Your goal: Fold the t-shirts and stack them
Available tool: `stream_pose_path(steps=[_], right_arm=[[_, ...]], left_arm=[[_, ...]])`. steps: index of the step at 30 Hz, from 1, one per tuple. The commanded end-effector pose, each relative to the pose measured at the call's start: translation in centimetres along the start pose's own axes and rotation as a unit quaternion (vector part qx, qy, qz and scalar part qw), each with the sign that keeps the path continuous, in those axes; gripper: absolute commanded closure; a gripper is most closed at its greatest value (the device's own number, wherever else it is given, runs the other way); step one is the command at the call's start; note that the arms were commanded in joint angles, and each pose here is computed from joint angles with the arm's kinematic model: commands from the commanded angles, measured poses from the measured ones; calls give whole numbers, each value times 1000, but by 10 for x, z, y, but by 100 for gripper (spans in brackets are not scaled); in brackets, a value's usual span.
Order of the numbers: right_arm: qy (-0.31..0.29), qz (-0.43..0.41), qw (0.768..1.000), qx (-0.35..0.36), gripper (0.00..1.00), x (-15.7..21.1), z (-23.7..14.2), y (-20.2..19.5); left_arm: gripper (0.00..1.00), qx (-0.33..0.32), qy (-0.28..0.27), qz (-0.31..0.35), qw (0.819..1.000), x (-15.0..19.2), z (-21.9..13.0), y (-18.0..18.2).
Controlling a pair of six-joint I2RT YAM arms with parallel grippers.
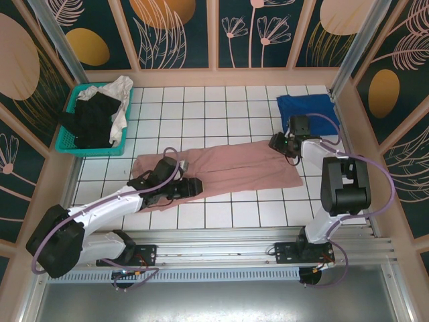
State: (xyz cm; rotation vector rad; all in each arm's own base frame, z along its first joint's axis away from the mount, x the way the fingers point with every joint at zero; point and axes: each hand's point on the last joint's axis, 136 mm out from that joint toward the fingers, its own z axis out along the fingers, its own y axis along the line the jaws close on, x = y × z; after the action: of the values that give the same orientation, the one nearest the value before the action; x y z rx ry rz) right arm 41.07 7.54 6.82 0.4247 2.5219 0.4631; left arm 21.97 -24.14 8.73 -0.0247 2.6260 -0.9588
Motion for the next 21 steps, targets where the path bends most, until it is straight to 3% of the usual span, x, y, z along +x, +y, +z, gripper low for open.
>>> stream_pose_path(steps=[1, 4, 7, 10, 21], right_arm=[[-24, -31, 999, -23, 57, 1, -17, 32], [-16, -57, 997, -50, 57, 16, -14, 58], [6, -60, 997, -40, 57, 32, 0, 55], [21, -53, 998, 0, 57, 45, 11, 31], [66, 34, 992, 98, 58, 81, 10, -63]], left_arm=[[36, -14, -57, 3, 998, -35, -8, -7], [36, -51, -81, -36, 995, -64, -10, 26], [36, -108, -113, -69, 985, -92, -11, 66], [35, -180, -119, -78, 973, -106, -4, 99], [36, -287, -124, -124, 942, -173, 35, 179]])
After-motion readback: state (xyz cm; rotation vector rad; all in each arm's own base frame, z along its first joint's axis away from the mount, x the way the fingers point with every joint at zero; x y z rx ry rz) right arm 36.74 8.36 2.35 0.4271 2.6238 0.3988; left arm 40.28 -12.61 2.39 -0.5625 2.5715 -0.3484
